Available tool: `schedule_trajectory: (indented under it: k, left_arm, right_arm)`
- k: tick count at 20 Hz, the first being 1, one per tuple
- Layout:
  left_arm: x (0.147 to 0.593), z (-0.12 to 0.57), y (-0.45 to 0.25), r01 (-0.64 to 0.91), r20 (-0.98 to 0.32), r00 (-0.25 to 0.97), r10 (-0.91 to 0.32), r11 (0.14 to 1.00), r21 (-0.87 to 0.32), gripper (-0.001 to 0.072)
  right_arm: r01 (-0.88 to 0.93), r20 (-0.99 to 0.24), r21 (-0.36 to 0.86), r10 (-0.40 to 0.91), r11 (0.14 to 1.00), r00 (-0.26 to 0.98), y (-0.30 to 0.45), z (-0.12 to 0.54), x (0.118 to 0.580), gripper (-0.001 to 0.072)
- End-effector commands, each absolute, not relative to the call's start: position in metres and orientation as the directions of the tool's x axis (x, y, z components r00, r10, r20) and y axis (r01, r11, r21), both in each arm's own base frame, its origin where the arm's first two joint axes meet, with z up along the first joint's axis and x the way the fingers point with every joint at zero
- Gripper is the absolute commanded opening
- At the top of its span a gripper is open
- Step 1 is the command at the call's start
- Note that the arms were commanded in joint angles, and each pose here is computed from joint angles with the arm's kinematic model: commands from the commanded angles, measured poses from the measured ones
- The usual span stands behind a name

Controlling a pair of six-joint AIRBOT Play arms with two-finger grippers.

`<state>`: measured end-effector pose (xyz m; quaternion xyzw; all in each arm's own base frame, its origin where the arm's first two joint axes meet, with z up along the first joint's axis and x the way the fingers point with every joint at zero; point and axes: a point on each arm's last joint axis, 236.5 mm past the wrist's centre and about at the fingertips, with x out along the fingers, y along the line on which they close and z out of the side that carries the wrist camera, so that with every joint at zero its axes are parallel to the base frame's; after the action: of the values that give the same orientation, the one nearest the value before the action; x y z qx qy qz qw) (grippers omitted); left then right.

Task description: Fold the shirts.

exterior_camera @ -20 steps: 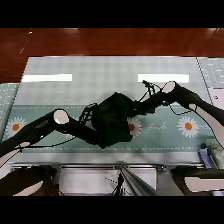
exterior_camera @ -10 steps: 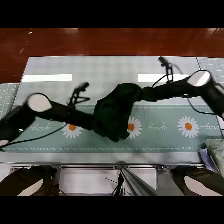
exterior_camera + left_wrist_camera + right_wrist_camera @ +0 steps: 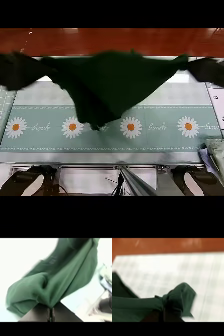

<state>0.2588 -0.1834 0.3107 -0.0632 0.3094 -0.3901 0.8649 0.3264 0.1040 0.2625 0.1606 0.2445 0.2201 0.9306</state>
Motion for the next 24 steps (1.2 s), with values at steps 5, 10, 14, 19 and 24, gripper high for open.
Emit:
schedule_trajectory:
  k: [5,10,14,19,24]
  left_arm:
    - [0.197,0.463,-0.172,0.716,-0.198,0.668,-0.718,0.692,-0.093,0.002]
    - [0.155,0.503,-0.171,0.722,-0.097,0.682,-0.725,0.688,-0.066,0.002]
    - [0.143,0.466,-0.172,0.721,-0.252,0.637,-0.728,0.679,-0.138,0.002]
    - [0.167,0.398,-0.172,0.662,-0.454,0.53,-0.717,0.684,-0.308,0.002]
    - [0.232,0.299,-0.178,0.559,-0.597,0.375,-0.71,0.686,-0.465,0.002]
  right_arm:
    - [-0.432,0.052,0.23,0.432,0.872,0.9,0.098,0.463,0.251,0.0026]
    - [-0.458,0.146,0.203,0.436,0.865,0.888,0.102,0.508,0.217,0.0026]
    - [-0.389,0.012,0.182,0.393,0.903,0.919,0.093,0.482,0.214,0.0025]
    - [-0.203,-0.475,0.1,0.226,0.974,0.851,0.049,0.366,0.243,0.0026]
    - [-0.236,-0.731,0.159,0.275,0.959,0.625,0.048,0.276,0.318,0.0026]
